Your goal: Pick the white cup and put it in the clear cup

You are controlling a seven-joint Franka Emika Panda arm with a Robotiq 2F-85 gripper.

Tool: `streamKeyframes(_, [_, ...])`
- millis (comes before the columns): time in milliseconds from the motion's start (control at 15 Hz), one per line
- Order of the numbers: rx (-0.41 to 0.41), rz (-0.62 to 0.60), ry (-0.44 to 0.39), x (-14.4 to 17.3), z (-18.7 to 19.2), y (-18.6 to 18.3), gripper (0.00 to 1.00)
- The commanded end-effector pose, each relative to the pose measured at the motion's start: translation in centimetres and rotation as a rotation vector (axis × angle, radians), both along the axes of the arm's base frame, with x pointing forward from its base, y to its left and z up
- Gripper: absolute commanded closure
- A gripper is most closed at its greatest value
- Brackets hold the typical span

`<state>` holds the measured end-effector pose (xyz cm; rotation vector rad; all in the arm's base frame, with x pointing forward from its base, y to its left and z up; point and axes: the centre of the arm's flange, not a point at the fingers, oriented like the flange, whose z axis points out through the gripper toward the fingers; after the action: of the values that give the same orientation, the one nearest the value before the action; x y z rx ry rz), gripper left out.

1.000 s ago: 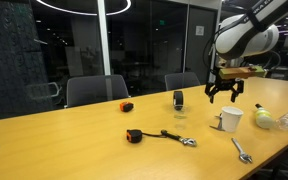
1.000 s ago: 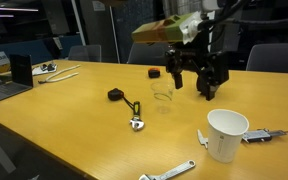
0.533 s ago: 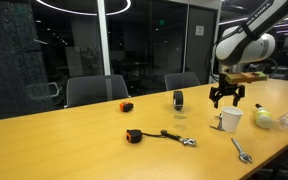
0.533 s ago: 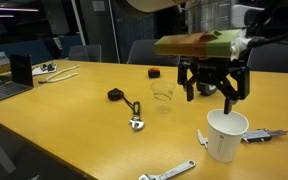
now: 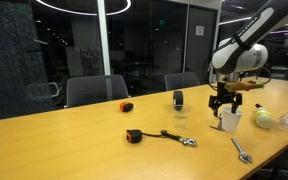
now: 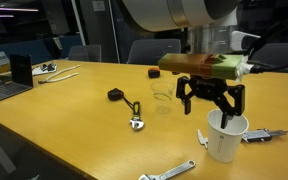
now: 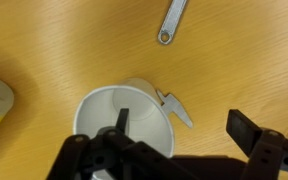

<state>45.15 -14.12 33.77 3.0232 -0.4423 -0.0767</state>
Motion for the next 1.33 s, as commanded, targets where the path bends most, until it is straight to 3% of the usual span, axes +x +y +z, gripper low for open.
streamKeyframes(0, [0.016,0.023,-0.001,1.28,-0.43,-0.21,0.00])
streamKeyframes(800, [0.018,0.025,0.006,1.08,-0.88,-0.67,0.00])
streamKeyframes(933, [0.018,0.031,0.001,1.03,-0.86,-0.72,0.25])
streamKeyframes(1267, [0.016,0.035,-0.004,1.03,-0.78,-0.78,0.65])
